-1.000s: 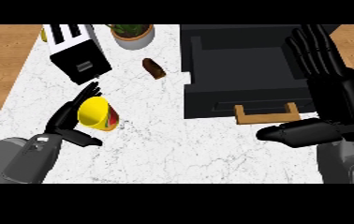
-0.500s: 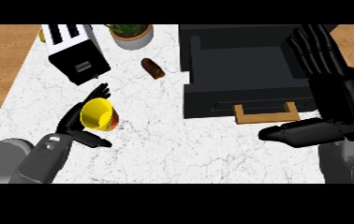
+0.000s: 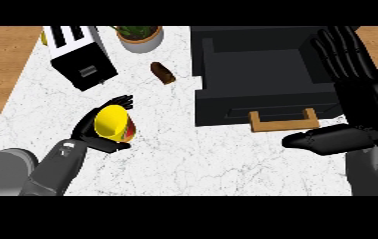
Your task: Pick up the cup, place it into the drawer and close the drawer
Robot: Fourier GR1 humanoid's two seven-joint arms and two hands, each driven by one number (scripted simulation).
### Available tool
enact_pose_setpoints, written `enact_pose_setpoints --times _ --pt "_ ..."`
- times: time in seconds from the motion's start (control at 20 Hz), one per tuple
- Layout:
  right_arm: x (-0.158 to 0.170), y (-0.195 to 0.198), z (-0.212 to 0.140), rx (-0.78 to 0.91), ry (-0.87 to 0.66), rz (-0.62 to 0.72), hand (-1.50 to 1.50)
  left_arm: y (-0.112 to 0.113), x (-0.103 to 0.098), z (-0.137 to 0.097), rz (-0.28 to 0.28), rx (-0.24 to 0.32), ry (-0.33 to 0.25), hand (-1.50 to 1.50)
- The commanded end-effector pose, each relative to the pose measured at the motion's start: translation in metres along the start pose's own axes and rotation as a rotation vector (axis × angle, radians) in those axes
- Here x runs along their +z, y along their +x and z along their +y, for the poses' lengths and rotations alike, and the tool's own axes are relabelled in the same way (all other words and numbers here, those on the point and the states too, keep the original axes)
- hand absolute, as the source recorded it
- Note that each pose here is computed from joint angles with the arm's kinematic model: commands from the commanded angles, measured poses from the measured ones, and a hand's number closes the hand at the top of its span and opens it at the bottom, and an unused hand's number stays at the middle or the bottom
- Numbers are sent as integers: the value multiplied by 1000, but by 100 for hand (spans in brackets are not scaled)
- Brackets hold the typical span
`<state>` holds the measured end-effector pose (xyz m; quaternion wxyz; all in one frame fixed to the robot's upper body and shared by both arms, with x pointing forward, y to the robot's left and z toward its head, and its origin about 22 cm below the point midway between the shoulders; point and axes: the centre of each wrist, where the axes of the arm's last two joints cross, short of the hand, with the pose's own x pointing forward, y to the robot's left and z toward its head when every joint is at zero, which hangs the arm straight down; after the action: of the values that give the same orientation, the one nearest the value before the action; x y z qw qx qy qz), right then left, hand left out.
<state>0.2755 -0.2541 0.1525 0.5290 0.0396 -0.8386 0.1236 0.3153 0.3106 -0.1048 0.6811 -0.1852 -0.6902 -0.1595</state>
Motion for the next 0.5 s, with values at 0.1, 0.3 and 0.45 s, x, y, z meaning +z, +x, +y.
enact_pose_setpoints --times 0.1,0.3,0.45 --pt "1 -1 -1 16 -8 -4 -150 2 -8 -7 -266 80 -85 150" --pt "-2 1 -1 7 -19 -5 -150 3 -12 -11 -344 -113 44 150" --pt "-9 6 2 2 -15 -6 -150 18 -24 -1 -423 16 37 150"
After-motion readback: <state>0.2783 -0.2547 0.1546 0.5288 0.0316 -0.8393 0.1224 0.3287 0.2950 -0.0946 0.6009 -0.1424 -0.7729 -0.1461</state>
